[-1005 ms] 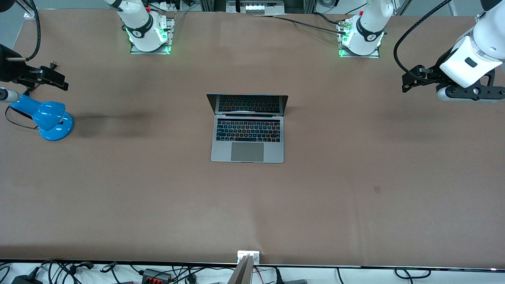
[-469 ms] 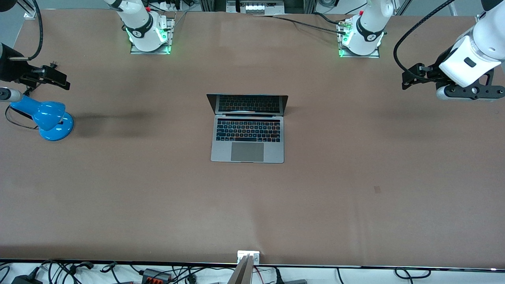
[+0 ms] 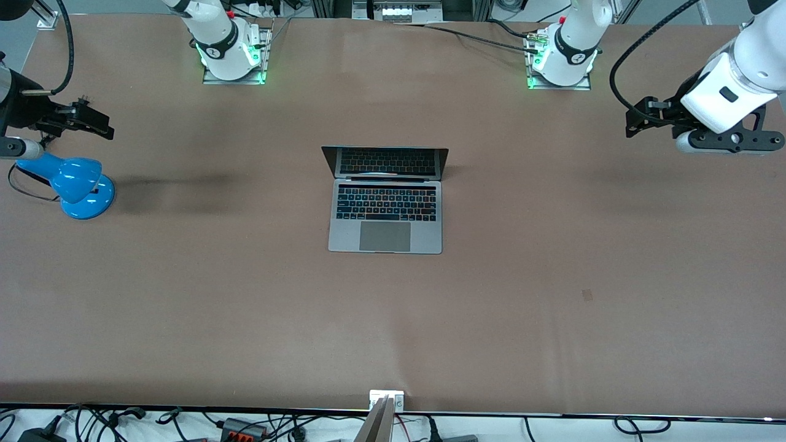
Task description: Close laptop with both arms from behind
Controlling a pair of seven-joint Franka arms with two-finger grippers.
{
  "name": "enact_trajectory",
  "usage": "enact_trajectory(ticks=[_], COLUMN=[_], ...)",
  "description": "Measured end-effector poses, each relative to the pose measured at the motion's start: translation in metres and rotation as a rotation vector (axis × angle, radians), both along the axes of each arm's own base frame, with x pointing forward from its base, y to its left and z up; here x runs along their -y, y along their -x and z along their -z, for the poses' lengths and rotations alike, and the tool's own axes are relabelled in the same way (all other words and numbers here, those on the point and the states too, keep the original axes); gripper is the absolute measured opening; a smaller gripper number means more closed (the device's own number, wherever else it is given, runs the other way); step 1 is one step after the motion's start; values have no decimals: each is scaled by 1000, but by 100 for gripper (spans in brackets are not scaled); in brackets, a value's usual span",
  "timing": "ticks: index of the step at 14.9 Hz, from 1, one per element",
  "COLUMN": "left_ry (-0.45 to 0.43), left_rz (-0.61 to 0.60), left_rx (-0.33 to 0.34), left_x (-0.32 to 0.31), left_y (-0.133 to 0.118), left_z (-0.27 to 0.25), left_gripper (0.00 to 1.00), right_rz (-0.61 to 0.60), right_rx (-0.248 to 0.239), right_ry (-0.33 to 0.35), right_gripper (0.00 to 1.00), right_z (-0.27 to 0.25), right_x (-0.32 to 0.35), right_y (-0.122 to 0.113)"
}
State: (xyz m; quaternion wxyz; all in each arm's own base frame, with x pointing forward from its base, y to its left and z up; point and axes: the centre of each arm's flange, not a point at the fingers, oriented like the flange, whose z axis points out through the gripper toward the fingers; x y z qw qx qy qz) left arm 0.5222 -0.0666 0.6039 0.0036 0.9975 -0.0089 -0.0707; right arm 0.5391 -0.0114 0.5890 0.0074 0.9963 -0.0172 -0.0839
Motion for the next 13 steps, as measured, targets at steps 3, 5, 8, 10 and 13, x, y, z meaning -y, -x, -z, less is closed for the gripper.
enact_trajectory(ticks=[3,5,8,10,13], left_ry=[-1,-5,-10,-10,-17], left_rz=[3,3,8,29,54], left_rx=[-4,-29,-84,-92,-92], left_x=[1,1,3,13,37], left_y=[3,7,15,18,22], left_z=[-3,-2,0,1,1], left_gripper=[40,21,1,1,0], right_rz=[-11,-15,-18,-19,-20], right_rx=[-14,-22,-24,-41,-65], right_ry=[-2,-3,-4,-5,-6], right_gripper=[79,59,32,8,1], right_z=[7,11,12,14,16], right_x=[1,1,1,1,1], right_y=[-3,-5,-5,-4,-1])
